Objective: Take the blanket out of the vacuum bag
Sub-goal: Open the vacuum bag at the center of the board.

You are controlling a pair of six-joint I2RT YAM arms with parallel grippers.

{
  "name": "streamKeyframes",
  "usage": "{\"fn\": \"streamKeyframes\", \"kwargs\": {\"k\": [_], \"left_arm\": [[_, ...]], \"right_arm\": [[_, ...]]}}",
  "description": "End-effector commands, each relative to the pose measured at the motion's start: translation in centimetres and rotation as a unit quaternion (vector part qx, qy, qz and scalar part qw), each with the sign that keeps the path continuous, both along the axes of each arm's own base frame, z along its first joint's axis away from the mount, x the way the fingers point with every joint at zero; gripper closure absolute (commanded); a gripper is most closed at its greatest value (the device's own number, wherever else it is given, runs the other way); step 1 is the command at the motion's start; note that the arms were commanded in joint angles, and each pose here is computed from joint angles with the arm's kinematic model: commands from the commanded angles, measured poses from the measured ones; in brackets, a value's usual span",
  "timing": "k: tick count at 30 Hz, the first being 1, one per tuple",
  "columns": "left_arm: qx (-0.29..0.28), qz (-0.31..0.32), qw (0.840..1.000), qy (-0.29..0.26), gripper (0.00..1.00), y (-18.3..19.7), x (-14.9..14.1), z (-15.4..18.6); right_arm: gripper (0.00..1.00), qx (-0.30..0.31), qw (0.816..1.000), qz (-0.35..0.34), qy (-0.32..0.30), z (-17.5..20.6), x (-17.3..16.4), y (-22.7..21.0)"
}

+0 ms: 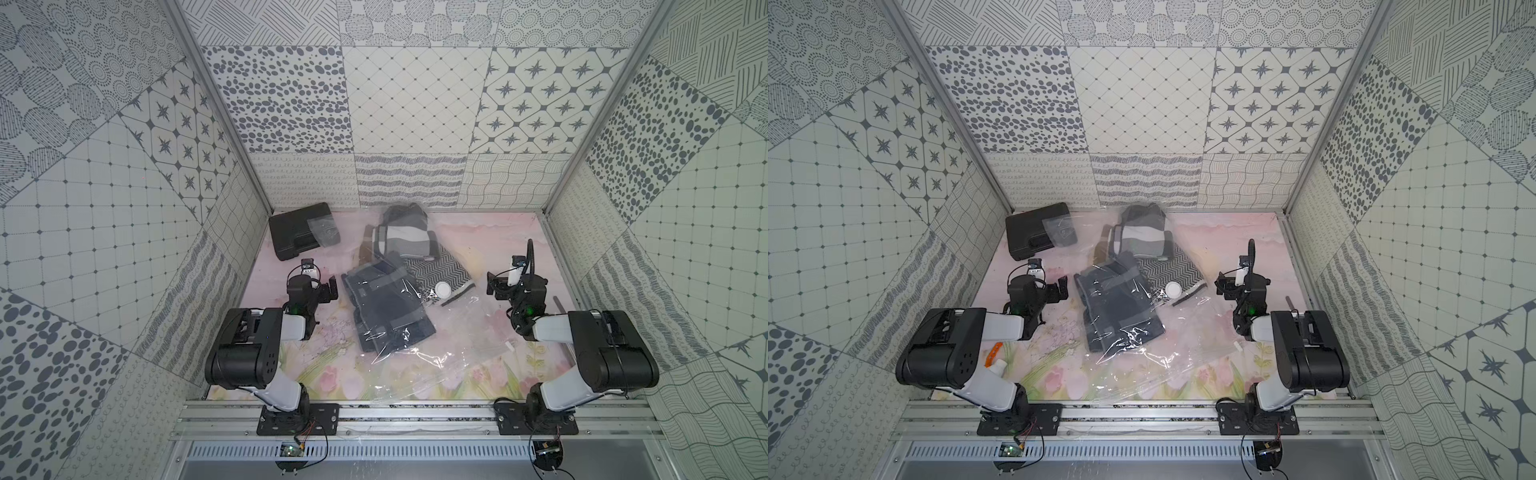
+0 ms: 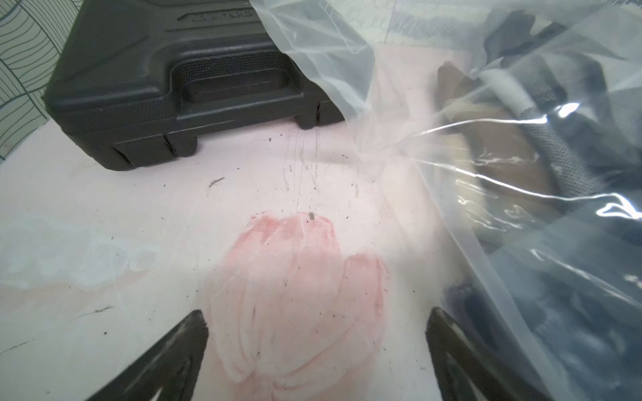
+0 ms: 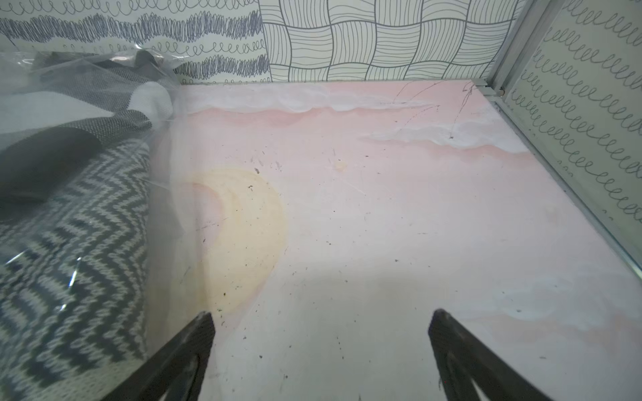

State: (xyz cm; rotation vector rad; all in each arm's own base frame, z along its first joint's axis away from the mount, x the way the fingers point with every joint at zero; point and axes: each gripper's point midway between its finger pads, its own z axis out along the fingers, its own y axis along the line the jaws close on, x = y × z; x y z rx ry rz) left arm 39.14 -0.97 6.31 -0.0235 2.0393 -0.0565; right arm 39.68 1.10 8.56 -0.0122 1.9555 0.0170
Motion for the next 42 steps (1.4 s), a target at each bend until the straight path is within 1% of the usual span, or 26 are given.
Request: {"fn": "streamKeyframes", "kwargs": {"k": [1,22,24,26,27,28,29,30,31,32,33,34,35,36,37,38,39,40,41,42], "left_arm": [[0.006,-0.001,0.999,-0.035,0.01,0.0,0.9,1.6],[0.005,-0.001,0.999,-0.036,0.00,0.0,0.9,1.7],[0.007,-0.012,0.999,-0.036,0.02,-0.3,0.9,1.9],[0.013,-0.032,0.999,-0.029,0.07,-1.2,0.7,3.8],[0.022,-0.030,0.999,-0.028,0.09,-1.5,0.5,5.6],[0.031,-0.032,0.998,-0.045,0.09,-2.0,0.4,8.1],[0.030,-0.044,0.996,-0.065,0.09,-2.9,0.0,10.5],[0.019,-0.060,0.994,-0.093,0.09,-4.2,-0.7,13.7],[0.007,-0.087,0.990,-0.111,0.10,-6.0,-1.5,16.1],[-0.006,-0.109,0.987,-0.121,0.11,-7.6,-2.3,17.9],[-0.024,-0.136,0.983,-0.123,0.13,-9.6,-3.4,19.3],[-0.052,-0.176,0.977,-0.108,0.15,-11.9,-4.5,19.9],[-0.077,-0.221,0.969,-0.075,0.17,-14.2,-5.6,19.8],[-0.096,-0.278,0.955,-0.031,0.20,-17.2,-7.2,19.4],[-0.093,-0.336,0.937,0.019,0.21,-20.4,-9.3,18.3],[-0.068,-0.384,0.919,0.058,0.21,-23.0,-11.6,17.0],[-0.018,-0.425,0.900,0.095,0.22,-25.5,-14.4,15.5],[0.040,-0.447,0.886,0.117,0.22,-27.2,-16.8,14.1],[0.089,-0.459,0.873,0.136,0.22,-28.1,-18.7,12.6],[0.135,-0.457,0.866,0.149,0.22,-28.7,-20.0,11.4]], "right_arm": [[0.01,0.003,0.999,-0.004,-0.038,1.9,1.0,0.0],[0.01,0.004,0.999,-0.005,-0.038,1.9,1.0,0.0],[0.01,0.004,0.999,-0.004,-0.039,1.9,1.0,0.1],[0.01,0.003,0.999,-0.018,-0.050,3.1,1.2,-0.3],[0.01,-0.001,0.999,-0.020,-0.039,3.8,1.1,-0.3],[0.01,-0.004,1.000,-0.018,-0.025,4.8,1.1,-0.2],[0.01,-0.008,0.999,-0.017,-0.025,5.8,1.1,-0.1],[0.01,-0.014,0.999,-0.015,-0.026,6.6,1.0,0.2],[0.01,-0.011,0.999,-0.012,-0.033,8.1,0.9,0.6],[0.01,-0.005,1.000,-0.009,-0.028,8.8,0.7,1.0],[0.01,0.005,1.000,-0.006,-0.022,9.7,0.1,1.5],[0.01,0.017,1.000,-0.014,-0.015,10.4,-0.6,1.8],[0.01,0.027,0.999,-0.033,-0.001,10.6,-1.3,1.5],[0.01,0.043,0.997,-0.067,0.020,10.5,-2.3,0.9],[0.01,0.068,0.993,-0.089,0.047,10.1,-3.4,0.5],[0.01,0.088,0.989,-0.099,0.066,9.8,-4.4,0.5],[0.01,0.109,0.985,-0.104,0.085,9.3,-5.5,0.8],[0.01,0.132,0.981,-0.106,0.099,8.9,-6.6,1.2],[0.01,0.152,0.977,-0.101,0.109,8.6,-7.5,1.7],[0.01,0.173,0.974,-0.096,0.111,8.5,-8.3,2.3]]}}
